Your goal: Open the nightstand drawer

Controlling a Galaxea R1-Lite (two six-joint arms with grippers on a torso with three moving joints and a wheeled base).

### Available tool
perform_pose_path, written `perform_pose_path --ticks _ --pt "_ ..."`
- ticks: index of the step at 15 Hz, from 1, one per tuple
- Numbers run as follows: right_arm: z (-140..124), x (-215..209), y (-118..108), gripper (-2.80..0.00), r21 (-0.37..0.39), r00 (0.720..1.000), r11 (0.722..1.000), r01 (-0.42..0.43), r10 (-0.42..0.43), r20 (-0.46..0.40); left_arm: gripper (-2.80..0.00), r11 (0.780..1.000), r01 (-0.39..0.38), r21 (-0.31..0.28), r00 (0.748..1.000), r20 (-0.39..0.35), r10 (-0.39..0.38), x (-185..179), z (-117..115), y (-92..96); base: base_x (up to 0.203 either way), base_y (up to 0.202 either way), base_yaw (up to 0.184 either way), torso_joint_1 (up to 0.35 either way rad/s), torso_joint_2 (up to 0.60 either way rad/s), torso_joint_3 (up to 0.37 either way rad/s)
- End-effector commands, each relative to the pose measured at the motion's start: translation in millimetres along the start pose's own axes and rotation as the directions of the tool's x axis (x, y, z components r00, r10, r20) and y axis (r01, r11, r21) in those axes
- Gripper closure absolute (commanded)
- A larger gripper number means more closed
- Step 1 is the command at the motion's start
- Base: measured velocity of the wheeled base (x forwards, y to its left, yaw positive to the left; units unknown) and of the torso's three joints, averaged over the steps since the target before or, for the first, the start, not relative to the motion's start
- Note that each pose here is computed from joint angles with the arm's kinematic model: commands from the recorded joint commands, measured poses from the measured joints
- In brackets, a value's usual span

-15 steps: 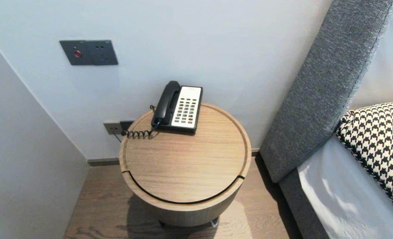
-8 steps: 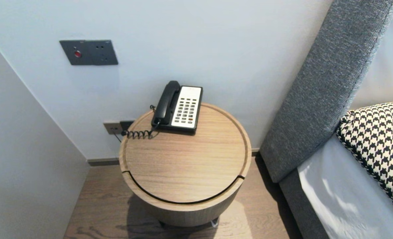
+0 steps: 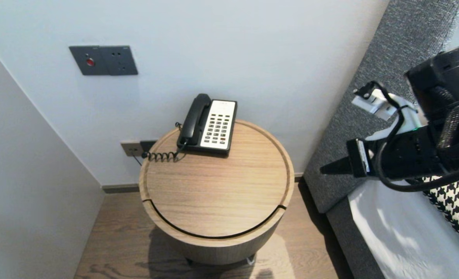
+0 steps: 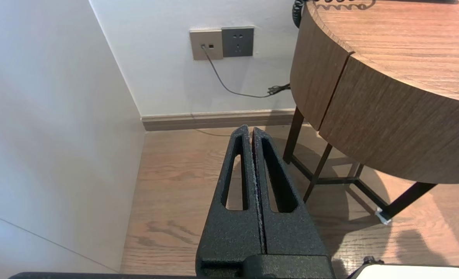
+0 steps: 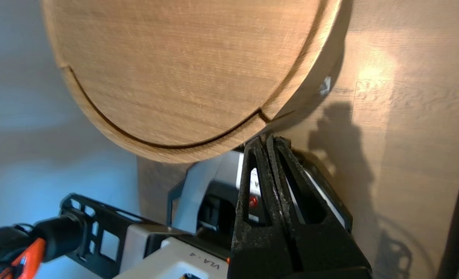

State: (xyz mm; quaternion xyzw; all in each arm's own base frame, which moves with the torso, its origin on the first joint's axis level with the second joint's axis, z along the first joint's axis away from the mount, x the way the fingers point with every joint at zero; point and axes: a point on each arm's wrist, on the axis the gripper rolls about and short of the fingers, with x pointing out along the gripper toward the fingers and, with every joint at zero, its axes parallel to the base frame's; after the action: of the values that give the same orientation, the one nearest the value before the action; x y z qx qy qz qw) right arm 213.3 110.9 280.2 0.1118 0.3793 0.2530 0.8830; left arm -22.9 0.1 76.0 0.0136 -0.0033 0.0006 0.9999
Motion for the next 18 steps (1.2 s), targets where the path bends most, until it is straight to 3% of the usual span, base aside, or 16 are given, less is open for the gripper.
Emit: perform_pose_path --ticks 1,8,18 --pt "-12 30 0 0.00 -0.004 0.994 1.000 0.002 -0.003 -0.105 0.00 1.000 0.000 0.000 1.000 0.000 0.000 0 0 0.0 0.000 0.000 0.000 0.000 0.00 0.000" --pt "-51 70 16 0.00 -0.098 0.994 0.994 -0.051 0.041 -0.101 0.00 1.000 0.000 0.000 1.000 0.000 0.000 0 0 0.0 0.000 0.000 0.000 0.000 0.00 0.000" --pt "-59 107 24 0.00 -0.120 0.987 0.990 -0.073 0.055 -0.148 0.00 1.000 0.000 0.000 1.000 0.000 0.000 0 0 0.0 0.000 0.000 0.000 0.000 0.00 0.000"
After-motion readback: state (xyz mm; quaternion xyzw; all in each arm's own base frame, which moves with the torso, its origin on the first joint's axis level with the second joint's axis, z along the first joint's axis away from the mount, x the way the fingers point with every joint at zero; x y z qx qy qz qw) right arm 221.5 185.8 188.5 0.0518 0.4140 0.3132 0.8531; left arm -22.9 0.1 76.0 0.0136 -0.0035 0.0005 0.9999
